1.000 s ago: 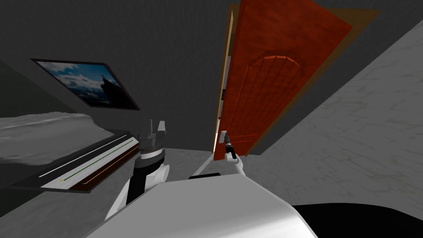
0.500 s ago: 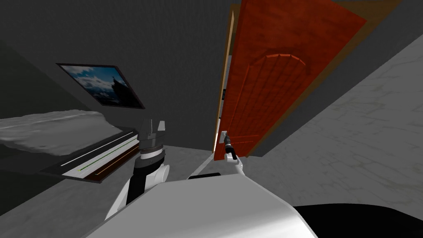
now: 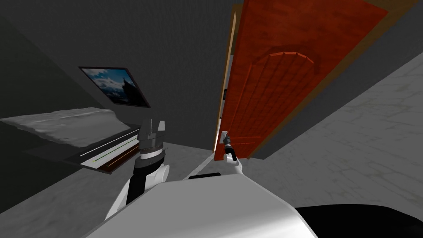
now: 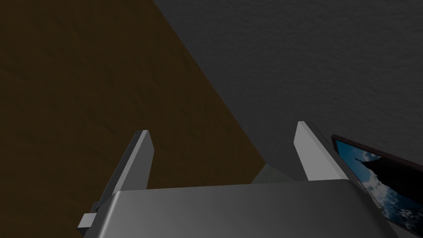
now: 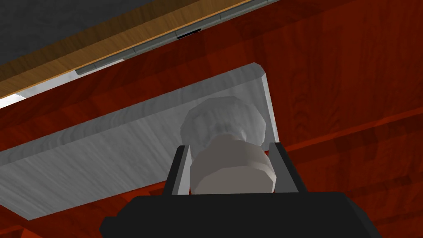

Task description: Pull the door open

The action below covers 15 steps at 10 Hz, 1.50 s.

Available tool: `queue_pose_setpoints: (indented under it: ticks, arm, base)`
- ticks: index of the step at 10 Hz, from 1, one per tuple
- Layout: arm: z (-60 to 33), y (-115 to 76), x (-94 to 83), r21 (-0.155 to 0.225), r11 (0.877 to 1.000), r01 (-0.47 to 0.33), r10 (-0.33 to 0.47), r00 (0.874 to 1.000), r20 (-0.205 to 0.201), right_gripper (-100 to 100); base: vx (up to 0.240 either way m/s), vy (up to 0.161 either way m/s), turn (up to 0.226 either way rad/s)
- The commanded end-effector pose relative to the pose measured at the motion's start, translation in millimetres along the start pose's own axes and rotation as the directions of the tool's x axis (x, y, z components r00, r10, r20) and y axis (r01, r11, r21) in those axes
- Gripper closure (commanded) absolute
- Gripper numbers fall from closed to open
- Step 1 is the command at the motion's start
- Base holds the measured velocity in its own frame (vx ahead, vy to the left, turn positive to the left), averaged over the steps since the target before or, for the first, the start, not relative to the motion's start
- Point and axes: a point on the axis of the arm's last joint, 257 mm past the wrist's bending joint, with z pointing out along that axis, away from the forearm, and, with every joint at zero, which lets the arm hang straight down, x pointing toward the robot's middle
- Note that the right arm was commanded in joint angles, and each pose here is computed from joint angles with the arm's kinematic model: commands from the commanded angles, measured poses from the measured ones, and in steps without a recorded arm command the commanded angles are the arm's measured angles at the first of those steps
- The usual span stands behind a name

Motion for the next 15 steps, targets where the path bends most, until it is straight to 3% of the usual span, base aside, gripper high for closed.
queue_pose_setpoints:
  ticks: [1,2,3,5,6,7,8,9,10,12,13,15]
  arm:
    - [1.1,3.7,10.2,-0.012,0.997,-0.081,0.081,0.997,-0.008,100]
    - [-1.0,3.2,11.8,-0.012,0.989,-0.149,0.149,0.989,-0.004,100]
    - [-1.0,3.2,11.2,-0.012,0.986,-0.164,0.164,0.987,-0.002,100]
    - [-5.3,1.6,14.6,-0.011,0.955,-0.297,0.297,0.955,0.007,100]
    - [-5.3,1.4,13.4,-0.012,0.947,-0.322,0.323,0.946,0.011,100]
    - [-7.5,0.3,14.7,-0.013,0.921,-0.389,0.389,0.921,0.017,100]
    - [-7.5,0.3,14.6,-0.013,0.917,-0.399,0.399,0.917,0.017,100]
    - [-9.6,-1.0,15.9,-0.014,0.884,-0.467,0.467,0.884,0.024,100]
    - [-9.6,-1.0,15.9,-0.014,0.882,-0.470,0.471,0.882,0.024,100]
    - [-13.7,-3.7,19.1,-0.016,0.811,-0.585,0.585,0.810,0.035,100]
    - [-13.8,-3.9,18.6,-0.018,0.798,-0.603,0.603,0.797,0.036,100]
    - [-17.7,-7.1,21.4,-0.022,0.713,-0.701,0.701,0.712,0.049,100]
  base:
    - [-0.022,-0.054,0.078]
    - [-0.015,-0.051,0.112]
    - [-0.016,-0.038,0.061]
    - [-0.017,-0.055,0.107]
    - [-0.023,-0.060,0.069]
    - [-0.020,-0.052,0.067]
    - [-0.013,-0.039,0.060]
    - [-0.007,-0.048,0.105]
    - [-0.007,-0.043,0.044]
    - [-0.013,-0.060,0.100]
    - [-0.010,-0.059,0.063]
    - [-0.006,-0.068,0.089]
